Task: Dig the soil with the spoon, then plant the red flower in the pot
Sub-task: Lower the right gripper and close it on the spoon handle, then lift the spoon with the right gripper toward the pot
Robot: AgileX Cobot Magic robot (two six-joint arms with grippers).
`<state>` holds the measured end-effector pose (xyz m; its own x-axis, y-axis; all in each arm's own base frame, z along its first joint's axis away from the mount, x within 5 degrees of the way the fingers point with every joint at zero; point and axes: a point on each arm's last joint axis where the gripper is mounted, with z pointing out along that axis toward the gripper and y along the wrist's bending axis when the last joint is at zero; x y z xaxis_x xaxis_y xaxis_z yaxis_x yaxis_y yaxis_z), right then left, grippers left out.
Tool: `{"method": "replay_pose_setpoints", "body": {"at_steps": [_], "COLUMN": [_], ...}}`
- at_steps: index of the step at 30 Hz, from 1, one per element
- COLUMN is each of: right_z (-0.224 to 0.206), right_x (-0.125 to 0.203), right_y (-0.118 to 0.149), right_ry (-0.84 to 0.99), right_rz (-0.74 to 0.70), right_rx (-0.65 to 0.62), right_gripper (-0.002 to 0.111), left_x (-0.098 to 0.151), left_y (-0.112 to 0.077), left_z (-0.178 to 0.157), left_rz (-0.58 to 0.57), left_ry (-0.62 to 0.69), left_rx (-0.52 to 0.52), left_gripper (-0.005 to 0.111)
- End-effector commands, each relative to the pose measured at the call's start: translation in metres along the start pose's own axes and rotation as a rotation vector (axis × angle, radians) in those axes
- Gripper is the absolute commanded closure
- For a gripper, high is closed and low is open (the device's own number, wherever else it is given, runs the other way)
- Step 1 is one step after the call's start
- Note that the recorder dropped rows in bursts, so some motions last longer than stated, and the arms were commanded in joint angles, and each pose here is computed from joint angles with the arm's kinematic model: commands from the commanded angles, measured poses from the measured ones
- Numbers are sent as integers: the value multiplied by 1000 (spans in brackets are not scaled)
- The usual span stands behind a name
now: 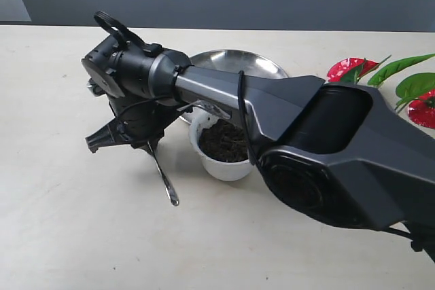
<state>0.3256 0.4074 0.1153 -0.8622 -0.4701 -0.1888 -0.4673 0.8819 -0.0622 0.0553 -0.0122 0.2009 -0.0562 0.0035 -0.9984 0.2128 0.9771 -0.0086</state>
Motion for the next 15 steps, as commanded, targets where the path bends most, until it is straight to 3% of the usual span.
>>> {"method": "replay_pose_setpoints", "body": {"at_steps": [1, 15], "right_z": [4, -94], "right_x": [5, -6], "right_y": [6, 1], "right_ry": [51, -112], "right_rz": [33, 12], "right_rx": [-66, -177], "right_gripper": [109, 109], "left_x": [-1, -1], "left_y": [0, 0], "left_z": [0, 0], "left_rz": [4, 4], "left_ry": [-15, -15], "left_rx": [6, 6], "left_gripper": [106, 106]}}
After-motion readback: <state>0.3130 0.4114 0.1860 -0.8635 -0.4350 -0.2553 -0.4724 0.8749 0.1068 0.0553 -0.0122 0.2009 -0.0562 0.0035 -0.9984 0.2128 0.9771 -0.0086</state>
